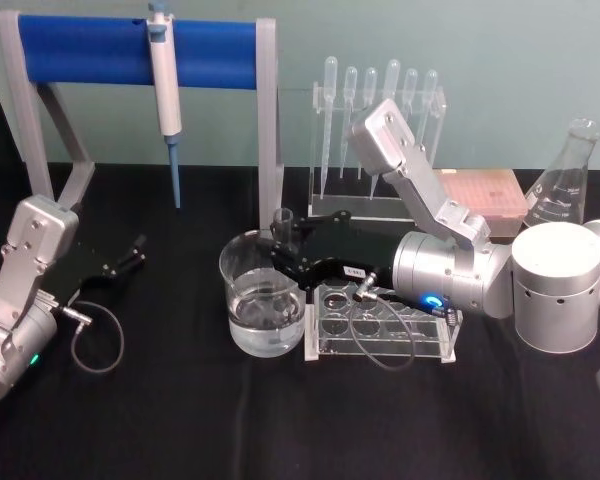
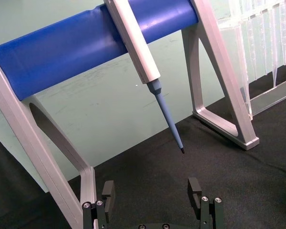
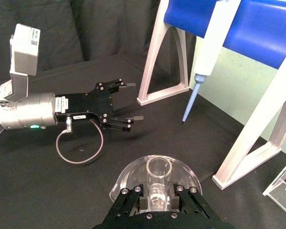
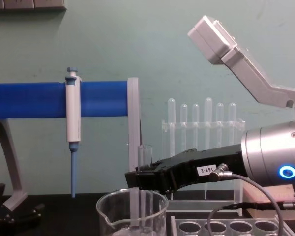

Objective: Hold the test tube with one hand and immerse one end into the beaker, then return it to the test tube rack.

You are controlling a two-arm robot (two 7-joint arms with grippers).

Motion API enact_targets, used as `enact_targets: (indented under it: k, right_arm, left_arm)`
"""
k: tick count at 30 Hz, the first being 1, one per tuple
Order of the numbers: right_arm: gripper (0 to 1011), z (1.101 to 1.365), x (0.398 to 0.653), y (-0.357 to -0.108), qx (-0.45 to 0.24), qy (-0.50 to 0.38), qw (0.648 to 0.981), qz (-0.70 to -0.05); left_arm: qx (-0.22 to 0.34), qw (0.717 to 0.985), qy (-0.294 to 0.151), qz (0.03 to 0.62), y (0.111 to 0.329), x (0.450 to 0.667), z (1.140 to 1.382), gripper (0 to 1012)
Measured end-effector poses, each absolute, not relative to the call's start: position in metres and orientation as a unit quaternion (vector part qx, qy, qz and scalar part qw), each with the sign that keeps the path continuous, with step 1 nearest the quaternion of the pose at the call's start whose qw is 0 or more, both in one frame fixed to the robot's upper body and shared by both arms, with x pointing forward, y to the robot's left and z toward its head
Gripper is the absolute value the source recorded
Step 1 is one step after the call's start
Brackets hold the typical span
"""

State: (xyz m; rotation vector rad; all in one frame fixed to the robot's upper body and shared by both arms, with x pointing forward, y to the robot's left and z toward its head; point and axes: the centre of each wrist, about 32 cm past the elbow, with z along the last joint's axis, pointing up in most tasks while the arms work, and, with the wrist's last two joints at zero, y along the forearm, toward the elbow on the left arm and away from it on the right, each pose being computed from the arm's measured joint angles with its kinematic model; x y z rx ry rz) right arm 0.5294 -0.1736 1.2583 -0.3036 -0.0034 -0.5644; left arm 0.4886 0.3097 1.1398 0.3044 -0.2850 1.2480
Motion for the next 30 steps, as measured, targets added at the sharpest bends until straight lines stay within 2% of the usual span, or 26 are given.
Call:
enact_targets:
  k: [30]
  right_arm:
    - [241,1.2583,0.5294,-0.1736,-0.149,-0.002,0.949,-0.277]
  left_arm:
    - [0.141,0.791,-0.132,0.580,0.3097,0.4886,1.1398,1000]
